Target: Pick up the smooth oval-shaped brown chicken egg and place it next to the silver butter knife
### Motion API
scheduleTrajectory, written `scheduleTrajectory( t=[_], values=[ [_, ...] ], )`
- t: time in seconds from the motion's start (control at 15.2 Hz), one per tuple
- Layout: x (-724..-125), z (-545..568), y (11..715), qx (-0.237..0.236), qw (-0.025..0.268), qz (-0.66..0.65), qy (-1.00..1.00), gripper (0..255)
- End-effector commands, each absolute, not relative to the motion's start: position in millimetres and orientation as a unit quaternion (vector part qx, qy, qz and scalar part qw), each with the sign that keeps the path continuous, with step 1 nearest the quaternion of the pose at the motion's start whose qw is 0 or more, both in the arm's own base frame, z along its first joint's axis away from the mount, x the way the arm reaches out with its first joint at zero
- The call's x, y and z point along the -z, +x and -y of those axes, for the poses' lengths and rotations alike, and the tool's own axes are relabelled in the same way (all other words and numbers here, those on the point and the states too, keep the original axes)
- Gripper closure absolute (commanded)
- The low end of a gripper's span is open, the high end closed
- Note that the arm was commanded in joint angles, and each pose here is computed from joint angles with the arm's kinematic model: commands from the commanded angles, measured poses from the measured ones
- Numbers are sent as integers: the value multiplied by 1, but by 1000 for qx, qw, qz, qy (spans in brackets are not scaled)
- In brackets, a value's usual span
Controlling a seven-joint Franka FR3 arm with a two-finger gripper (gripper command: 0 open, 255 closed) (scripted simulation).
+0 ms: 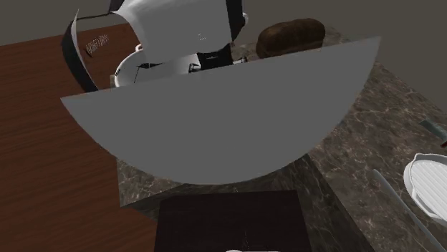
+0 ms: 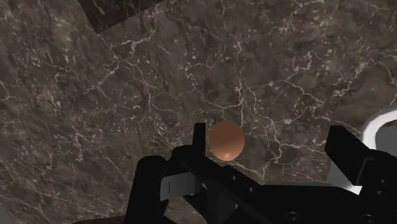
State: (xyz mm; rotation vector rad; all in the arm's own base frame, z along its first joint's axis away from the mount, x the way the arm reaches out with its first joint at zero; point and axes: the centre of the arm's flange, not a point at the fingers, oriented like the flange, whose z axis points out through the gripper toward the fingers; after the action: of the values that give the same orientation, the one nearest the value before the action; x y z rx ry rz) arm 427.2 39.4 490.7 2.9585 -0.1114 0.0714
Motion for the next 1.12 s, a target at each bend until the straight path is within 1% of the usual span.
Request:
scheduleTrajectory(
  t=[0.0,0.66,1.06],
  values=[
    [-472,-37,447,-21,98,43,994,0],
    [-369,-23,536,-4,140,72,988,0],
    [-337,-14,541,-3,143,74,987,0]
  ],
)
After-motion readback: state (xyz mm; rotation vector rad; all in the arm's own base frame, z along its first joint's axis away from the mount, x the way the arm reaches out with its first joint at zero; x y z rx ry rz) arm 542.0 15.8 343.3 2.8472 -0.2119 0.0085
